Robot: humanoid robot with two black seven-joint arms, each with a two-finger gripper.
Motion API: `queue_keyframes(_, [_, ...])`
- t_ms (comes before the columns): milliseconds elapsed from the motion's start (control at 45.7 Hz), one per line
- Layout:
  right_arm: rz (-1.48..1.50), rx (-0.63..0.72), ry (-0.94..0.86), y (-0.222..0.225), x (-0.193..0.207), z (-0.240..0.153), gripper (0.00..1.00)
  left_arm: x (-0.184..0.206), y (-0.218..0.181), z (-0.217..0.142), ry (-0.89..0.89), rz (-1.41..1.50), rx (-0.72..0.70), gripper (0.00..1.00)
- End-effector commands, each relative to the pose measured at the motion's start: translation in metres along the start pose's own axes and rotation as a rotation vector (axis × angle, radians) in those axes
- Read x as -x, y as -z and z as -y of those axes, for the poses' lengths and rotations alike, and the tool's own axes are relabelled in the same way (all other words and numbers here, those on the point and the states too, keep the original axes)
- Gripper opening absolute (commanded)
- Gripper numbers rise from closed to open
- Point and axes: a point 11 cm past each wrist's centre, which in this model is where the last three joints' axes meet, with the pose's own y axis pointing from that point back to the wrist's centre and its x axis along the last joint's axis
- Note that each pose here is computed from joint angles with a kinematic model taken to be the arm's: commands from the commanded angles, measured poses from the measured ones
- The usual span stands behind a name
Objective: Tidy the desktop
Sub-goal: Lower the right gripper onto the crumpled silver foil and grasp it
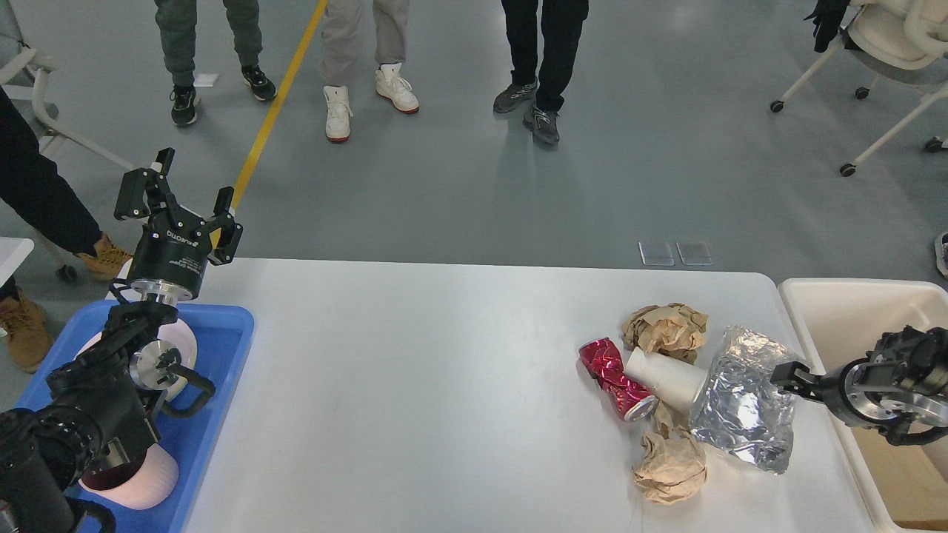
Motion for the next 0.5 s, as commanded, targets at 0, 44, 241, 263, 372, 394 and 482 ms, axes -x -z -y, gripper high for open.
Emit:
queue_keyframes(0, [-0.009,0.007,-0.011,-0.002,0.004,0.007,1.0,0.0,0.0,0.0,0.0,0.0,0.0,0.96])
queue_keyframes(44, [-0.021,0.009,-0.02,-0.001,0.006,0.012,1.0,0.0,0.0,0.0,0.0,-0.001,0.0,0.96])
queue_keyframes(241, [-0.035,0.005,-0.054,0.003,0.016,0.023,0.93,0.0,0.0,0.0,0.0,-0.001,0.0,0.96])
queue_keyframes(263, [-0.036,0.007,-0.061,0.002,0.017,0.024,0.9,0.0,0.0,0.0,0.0,-0.001,0.0,0.96])
queue_keyframes(372, [-0.034,0.012,-0.079,-0.001,0.019,0.026,0.72,0.0,0.0,0.0,0.0,-0.001,0.0,0.96])
queue_keyframes(394, [-0.034,0.013,-0.078,-0.002,0.02,0.026,0.7,0.0,0.0,0.0,0.0,-0.001,0.0,0.96])
queue_keyframes(482, [-0.029,0.012,-0.072,-0.002,0.022,0.026,0.45,0.0,0.0,0.0,0.0,0.0,0.0,0.96])
